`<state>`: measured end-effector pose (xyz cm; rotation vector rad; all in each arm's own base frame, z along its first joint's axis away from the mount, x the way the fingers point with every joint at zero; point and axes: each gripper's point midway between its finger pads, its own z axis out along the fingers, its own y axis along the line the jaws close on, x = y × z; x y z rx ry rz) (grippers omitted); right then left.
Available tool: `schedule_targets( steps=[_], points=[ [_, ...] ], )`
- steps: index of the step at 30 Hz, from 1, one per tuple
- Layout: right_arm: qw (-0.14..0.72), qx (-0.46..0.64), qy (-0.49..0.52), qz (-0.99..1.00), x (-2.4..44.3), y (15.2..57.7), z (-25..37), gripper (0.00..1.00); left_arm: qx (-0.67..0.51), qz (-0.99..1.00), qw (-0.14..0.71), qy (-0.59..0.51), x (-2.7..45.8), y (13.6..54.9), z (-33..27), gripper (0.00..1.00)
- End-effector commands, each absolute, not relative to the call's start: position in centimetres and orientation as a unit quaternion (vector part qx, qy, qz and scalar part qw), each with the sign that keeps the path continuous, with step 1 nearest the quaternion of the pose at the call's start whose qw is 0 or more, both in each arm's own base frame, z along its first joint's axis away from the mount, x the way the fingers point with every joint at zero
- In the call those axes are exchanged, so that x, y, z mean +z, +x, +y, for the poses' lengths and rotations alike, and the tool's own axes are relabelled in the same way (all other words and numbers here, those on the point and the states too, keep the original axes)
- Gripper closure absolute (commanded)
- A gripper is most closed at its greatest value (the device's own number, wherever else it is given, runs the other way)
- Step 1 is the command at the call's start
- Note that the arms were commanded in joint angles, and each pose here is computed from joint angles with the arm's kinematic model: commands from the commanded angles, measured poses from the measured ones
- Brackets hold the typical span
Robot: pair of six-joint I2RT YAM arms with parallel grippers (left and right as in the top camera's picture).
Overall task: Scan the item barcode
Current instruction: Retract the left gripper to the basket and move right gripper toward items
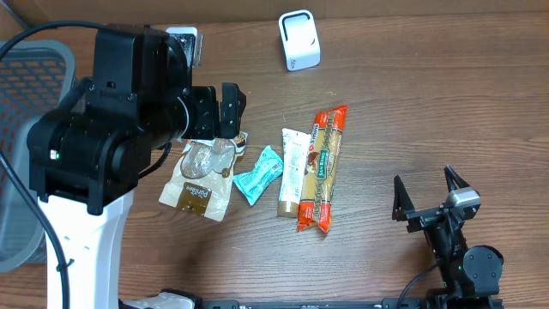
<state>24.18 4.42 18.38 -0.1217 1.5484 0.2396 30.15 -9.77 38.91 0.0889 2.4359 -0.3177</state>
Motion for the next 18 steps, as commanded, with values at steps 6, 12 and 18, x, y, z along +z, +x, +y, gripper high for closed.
schedule_targets(
  steps=[6, 12, 18],
  points=[
    [0.689, 0.196, -0.077, 0.694, 18.2, 23.4, 7.0, 0.0, -0.11, 0.937, 0.33, 0.041, 38.4, 30.9, -9.6, 0.0],
    [0.675, 0.208, -0.084, 0.703, 18.0, 23.0, 7.5, 0.0, -0.055, 0.924, 0.37, 0.082, 39.4, 32.1, -7.3, 0.0],
    [0.661, 0.207, -0.081, 0.716, 17.3, 23.0, 7.5, 0.0, -0.07, 0.936, 0.345, 0.002, 38.6, 31.7, -1.2, 0.0]
  ],
)
